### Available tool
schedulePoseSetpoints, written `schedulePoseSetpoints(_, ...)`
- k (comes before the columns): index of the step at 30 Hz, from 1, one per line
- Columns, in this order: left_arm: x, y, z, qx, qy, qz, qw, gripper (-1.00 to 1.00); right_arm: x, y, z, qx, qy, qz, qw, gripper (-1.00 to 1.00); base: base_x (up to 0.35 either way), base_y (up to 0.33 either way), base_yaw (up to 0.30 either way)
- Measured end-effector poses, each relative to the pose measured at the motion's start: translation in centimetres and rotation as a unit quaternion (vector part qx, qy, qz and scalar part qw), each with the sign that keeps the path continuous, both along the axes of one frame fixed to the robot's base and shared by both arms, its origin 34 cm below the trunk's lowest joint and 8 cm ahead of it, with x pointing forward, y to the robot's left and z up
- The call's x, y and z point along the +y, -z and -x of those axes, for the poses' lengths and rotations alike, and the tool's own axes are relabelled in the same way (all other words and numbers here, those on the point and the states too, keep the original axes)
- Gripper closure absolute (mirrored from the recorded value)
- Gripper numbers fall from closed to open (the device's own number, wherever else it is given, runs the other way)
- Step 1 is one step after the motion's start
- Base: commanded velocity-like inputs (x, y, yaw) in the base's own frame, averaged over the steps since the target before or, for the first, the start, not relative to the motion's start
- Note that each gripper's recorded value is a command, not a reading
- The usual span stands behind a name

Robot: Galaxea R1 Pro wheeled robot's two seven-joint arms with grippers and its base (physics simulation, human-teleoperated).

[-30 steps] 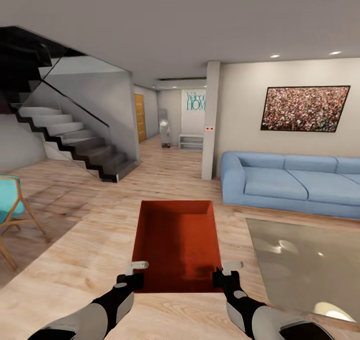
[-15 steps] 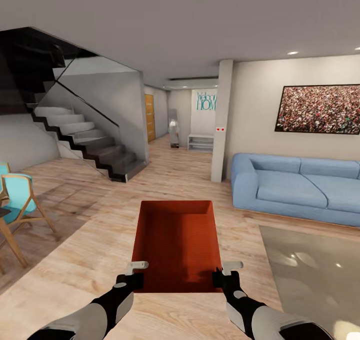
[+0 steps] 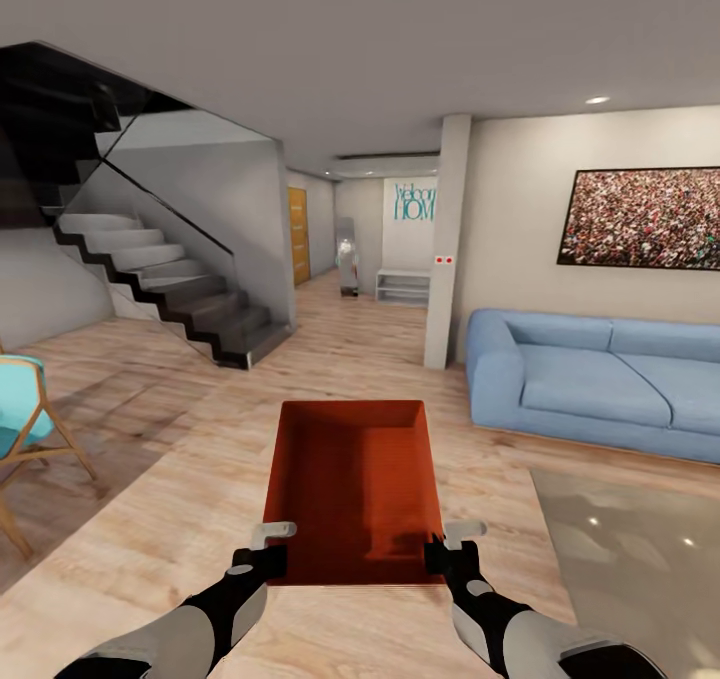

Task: Move the two storage containers from the living room to the garage. In the garage, place one container on the floor and stack the other container on top of it (either order is fine).

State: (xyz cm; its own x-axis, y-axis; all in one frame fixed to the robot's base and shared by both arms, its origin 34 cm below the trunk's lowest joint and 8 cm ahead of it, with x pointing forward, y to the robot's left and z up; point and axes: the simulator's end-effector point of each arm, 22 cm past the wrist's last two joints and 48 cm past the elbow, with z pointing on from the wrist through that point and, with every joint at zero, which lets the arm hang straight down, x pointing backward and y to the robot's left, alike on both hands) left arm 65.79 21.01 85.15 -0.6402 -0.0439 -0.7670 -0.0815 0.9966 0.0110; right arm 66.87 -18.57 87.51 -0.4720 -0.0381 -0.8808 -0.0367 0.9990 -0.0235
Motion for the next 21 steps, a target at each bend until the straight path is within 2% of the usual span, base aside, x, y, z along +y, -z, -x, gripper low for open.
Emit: schedulePoseSetpoints(21, 0.0, 0.0, 0.0, 0.0, 0.0, 0.0, 1.0, 1.0, 0.0, 0.0, 0.0, 0.0, 0.0, 0.0, 1.0, 1.0, 0.321, 0.0, 0.0)
